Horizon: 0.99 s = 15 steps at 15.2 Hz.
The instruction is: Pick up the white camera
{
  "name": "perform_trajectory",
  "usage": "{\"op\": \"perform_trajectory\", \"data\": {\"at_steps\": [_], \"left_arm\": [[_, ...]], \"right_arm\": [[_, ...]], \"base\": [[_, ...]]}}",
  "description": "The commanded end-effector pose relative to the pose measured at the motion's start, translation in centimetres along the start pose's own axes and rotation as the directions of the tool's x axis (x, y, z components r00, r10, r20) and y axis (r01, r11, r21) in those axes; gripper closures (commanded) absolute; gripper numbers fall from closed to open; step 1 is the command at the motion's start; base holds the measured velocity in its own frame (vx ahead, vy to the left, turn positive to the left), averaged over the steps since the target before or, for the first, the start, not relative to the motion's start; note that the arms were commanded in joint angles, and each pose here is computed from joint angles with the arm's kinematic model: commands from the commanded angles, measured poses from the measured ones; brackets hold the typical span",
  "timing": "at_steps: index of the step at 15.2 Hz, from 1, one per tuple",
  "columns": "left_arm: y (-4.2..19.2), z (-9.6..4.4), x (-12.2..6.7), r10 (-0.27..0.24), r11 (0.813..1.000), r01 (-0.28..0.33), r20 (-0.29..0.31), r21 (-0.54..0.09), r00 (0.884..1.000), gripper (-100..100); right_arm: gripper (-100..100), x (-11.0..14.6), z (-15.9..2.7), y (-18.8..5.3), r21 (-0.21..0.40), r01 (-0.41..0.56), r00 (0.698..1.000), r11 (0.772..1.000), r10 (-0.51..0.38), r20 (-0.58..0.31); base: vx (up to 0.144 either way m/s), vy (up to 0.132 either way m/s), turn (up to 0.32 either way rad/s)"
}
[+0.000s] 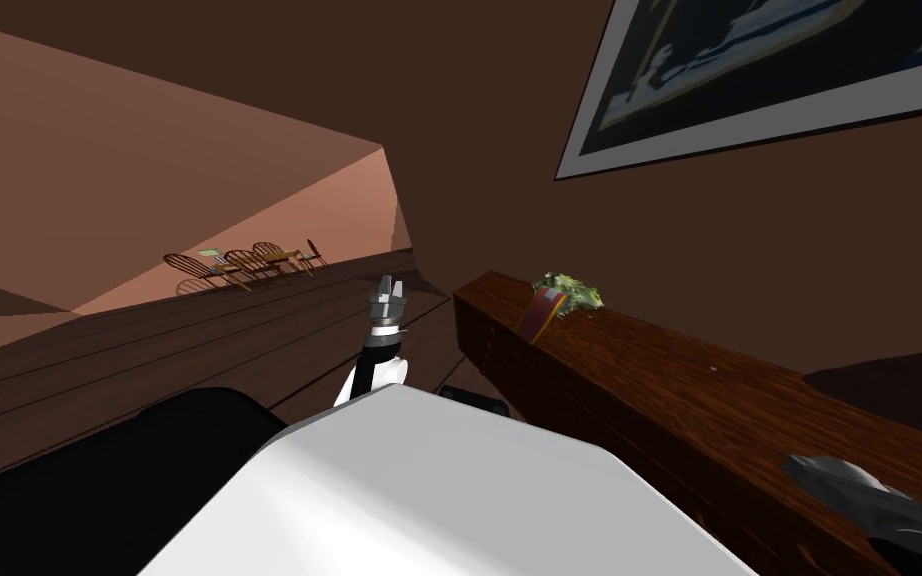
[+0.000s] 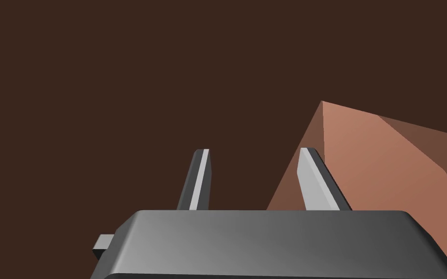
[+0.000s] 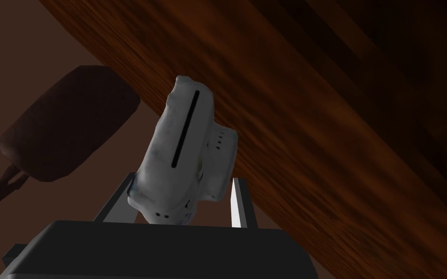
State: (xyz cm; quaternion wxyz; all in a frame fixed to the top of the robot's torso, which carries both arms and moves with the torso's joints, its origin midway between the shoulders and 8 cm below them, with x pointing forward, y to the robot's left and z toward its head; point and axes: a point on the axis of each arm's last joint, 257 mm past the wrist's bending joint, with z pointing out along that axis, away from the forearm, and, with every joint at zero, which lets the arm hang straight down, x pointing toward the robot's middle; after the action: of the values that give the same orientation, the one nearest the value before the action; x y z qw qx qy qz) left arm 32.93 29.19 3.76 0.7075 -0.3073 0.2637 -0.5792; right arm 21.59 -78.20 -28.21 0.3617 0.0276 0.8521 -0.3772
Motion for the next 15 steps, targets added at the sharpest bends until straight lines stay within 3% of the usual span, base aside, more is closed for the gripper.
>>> {"op": "perform_trajectory", "data": {"at_steps": [1, 14, 15], "left_arm": [[0.0, 0.0, 0.0, 0.0, 1.0, 0.0, 0.0, 0.0, 1.0, 0], [0.0, 0.0, 0.0, 0.0, 1.0, 0.0, 0.0, 0.0, 1.0, 0], [0.0, 0.0, 0.0, 0.0, 1.0, 0.0, 0.0, 0.0, 1.0, 0]], "right_arm": [[100, 0.1, -0.7, 0.3, -0.008, 0.008, 1.0, 1.0, -0.008, 0.004], [100, -0.2, -4.8, 1.2, -0.035, 0.046, 0.998, 0.998, -0.044, 0.04], [100, -0.1, -4.4, 1.3, -0.035, 0.04, 0.999, 0.999, -0.039, 0.036]], "base": [[0.047, -0.007, -0.102], [0.067, -0.003, -0.074], [0.026, -0.001, -0.032]]}}
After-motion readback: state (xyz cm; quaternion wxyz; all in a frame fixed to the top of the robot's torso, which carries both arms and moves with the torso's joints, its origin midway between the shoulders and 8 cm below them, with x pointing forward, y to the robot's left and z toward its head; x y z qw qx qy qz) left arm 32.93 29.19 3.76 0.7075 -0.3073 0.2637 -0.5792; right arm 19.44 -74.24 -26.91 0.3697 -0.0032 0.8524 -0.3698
